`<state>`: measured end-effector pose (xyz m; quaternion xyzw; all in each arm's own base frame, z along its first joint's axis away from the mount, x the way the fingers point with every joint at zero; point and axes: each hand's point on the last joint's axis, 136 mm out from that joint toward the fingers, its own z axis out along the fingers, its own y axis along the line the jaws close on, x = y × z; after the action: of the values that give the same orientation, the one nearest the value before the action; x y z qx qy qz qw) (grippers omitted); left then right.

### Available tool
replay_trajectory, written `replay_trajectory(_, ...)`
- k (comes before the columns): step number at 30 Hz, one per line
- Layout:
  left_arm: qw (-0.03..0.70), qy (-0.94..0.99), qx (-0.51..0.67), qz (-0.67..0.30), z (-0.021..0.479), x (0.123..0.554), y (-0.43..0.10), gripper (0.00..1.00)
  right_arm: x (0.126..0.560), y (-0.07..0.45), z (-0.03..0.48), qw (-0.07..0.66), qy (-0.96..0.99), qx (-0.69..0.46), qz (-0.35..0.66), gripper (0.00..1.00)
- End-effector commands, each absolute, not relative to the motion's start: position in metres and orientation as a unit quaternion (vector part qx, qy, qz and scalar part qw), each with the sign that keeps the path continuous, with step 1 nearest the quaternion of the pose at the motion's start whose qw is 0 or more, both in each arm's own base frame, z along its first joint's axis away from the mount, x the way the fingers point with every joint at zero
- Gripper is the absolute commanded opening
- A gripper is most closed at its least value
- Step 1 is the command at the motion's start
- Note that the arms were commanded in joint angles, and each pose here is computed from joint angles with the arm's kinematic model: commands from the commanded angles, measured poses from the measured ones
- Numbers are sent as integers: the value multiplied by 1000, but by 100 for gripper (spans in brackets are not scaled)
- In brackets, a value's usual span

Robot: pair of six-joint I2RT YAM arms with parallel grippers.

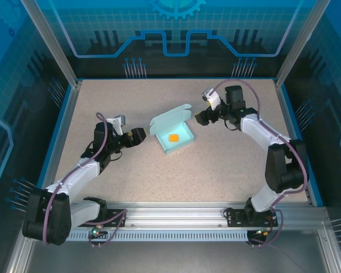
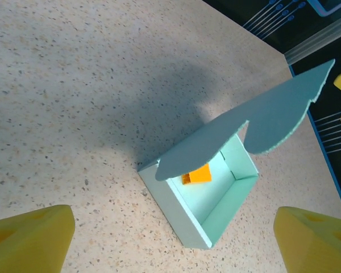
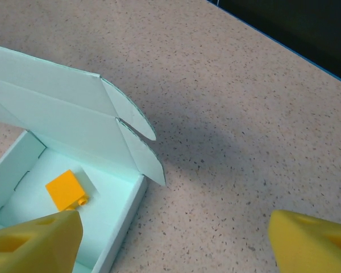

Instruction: Fold the paper box

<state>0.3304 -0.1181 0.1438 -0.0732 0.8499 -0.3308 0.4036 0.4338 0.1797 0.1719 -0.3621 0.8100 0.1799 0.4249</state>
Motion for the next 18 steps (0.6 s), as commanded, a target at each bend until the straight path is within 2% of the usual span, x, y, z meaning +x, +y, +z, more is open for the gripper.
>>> replay_trajectory(1, 420, 842, -44, -334, 150, 325, -124, 90, 433, 196, 163, 407, 797, -405, 190, 83)
replay_trajectory(8, 428, 844, -32, -323, 154, 322, -125, 89, 448, 220, 156, 389, 781, -445, 201, 69)
replay_trajectory(13, 434, 842, -32, -318, 158, 322, -123, 89, 451, 234, 145, 372, 775, -472, 198, 63)
replay_trajectory(18, 434, 844, -33, -313, 157, 322, -122, 89, 453, 240, 140, 364, 772, -481, 200, 51)
